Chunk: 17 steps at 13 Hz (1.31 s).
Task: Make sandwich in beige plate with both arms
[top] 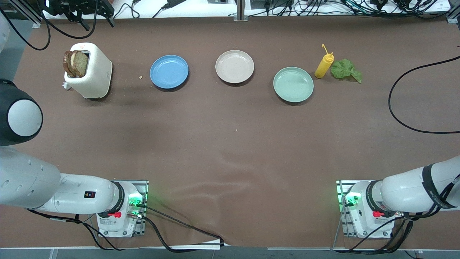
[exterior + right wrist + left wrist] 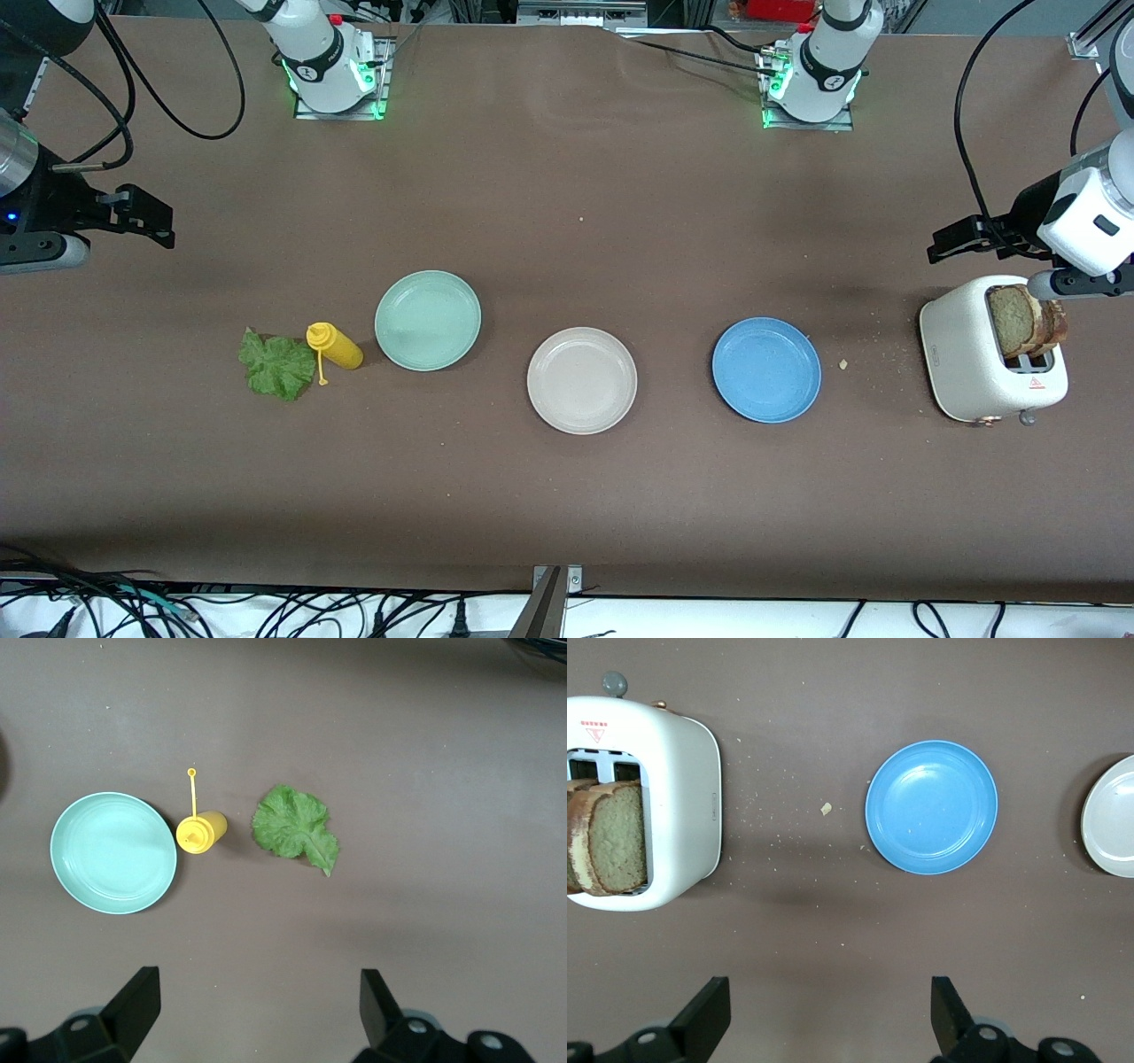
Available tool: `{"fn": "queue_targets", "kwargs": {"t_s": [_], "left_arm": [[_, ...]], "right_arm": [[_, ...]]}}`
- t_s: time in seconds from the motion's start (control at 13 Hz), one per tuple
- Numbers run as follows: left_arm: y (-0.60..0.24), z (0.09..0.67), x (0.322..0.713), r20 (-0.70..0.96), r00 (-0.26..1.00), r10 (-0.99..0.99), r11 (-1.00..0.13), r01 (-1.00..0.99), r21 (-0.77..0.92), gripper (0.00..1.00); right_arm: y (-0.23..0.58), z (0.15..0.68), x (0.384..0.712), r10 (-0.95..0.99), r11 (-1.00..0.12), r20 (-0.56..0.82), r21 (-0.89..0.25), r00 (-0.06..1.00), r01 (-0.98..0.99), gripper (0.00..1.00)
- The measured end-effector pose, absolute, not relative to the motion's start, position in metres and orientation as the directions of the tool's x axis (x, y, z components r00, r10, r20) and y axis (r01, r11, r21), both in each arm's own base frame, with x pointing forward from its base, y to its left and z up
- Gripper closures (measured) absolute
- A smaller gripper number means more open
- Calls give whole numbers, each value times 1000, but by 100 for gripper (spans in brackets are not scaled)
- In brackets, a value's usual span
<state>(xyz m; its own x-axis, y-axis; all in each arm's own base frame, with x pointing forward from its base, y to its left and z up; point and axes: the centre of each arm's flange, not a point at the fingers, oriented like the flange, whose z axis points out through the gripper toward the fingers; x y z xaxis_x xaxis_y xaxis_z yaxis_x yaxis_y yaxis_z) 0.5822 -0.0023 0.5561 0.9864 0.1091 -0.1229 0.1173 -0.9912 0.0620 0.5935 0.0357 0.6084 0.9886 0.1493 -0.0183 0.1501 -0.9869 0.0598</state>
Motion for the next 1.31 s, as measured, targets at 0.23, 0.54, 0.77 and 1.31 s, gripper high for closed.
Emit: {"fn": "queue_targets", "kwargs": {"t_s": [0.23,0.54,0.77,1.31], "left_arm": [[1,556,582,-124,986,115,-990,124,62,0],[2,554,582,-129,985,116,-990,124,61,0],[4,554,582,-129,984,121,-990,129,61,0],[5,552,582,-133,984,121,-990,130,60,0]], "right_arm": [[39,608,593,155,-986,-18,59,988,155,0],[40,608,593,156,-986,-19,59,988,157,0],[40,608,593,156,-986,-20,59,988,157,0],[40,608,593,156,-986,-22,59,988,157,0]]}}
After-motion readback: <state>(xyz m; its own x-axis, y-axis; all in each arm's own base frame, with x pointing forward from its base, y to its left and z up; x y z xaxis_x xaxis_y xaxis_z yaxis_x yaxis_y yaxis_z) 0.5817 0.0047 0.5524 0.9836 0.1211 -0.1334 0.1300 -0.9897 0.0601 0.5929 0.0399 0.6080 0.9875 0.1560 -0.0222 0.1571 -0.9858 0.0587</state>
